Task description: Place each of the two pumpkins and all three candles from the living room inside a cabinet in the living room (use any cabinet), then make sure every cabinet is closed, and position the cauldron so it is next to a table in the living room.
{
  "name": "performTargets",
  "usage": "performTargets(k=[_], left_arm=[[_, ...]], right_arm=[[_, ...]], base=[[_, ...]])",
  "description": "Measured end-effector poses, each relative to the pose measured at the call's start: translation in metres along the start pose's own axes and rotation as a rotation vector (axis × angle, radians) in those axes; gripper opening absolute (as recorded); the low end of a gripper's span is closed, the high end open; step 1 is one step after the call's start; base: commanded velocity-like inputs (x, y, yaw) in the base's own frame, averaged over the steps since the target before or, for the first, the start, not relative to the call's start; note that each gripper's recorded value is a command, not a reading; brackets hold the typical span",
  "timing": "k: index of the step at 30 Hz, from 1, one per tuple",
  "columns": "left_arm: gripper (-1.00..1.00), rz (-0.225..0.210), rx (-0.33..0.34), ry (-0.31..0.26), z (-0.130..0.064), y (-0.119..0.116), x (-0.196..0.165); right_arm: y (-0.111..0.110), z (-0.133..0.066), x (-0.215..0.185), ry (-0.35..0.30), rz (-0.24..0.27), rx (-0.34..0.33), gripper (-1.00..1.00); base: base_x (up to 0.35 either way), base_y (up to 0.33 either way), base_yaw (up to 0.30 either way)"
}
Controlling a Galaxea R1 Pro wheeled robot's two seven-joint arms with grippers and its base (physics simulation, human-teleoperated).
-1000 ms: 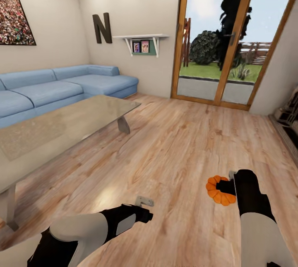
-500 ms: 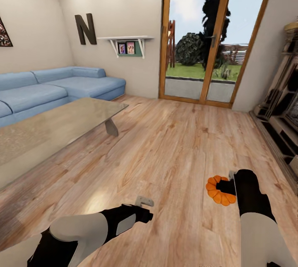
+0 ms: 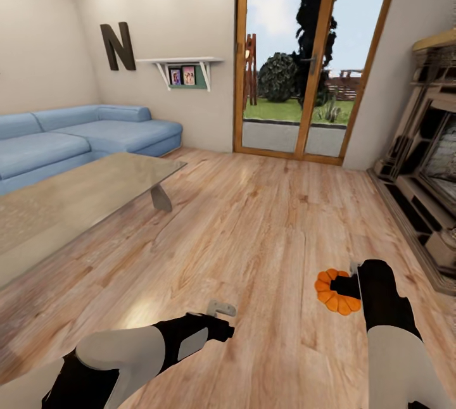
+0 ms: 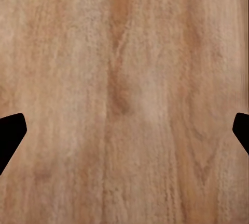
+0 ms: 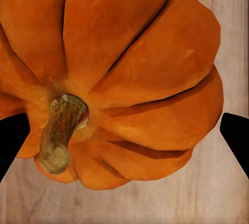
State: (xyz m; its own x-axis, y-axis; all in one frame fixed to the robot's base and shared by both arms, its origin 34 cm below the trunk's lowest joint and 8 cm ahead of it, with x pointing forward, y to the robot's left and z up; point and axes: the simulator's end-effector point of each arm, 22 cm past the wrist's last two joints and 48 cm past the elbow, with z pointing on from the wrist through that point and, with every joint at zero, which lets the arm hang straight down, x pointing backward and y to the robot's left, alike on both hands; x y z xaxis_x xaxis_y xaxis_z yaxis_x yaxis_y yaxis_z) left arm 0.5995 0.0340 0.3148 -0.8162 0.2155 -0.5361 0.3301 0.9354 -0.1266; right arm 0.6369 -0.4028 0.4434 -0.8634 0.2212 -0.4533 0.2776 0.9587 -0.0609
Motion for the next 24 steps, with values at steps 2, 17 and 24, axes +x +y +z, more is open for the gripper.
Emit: performTargets(k=[2,17,24], left_arm=[[1.0,0.0,0.0,-0.001,-0.0003,0.0,-0.0005],[1.0,0.001,0.004,-0.003,-0.0016,-0.0029,-0.0017],[1.0,0.003,0.004,-0.007,-0.0028,-0.0039,-0.0036]], right_arm=[[0.0007,-0.0002,0.0004,0.001,-0.002,0.0,-1.0],[0.0033,-0.0012,0.0008,0.001,-0.002,-0.004,-1.0],[0.008,-0.0005,0.0033,0.008,-0.003,-0.016,-1.0]], base=[[0.0,0.0,-0.055],[0.0,0.0,-0.133],[0.0,0.0,-0.233]])
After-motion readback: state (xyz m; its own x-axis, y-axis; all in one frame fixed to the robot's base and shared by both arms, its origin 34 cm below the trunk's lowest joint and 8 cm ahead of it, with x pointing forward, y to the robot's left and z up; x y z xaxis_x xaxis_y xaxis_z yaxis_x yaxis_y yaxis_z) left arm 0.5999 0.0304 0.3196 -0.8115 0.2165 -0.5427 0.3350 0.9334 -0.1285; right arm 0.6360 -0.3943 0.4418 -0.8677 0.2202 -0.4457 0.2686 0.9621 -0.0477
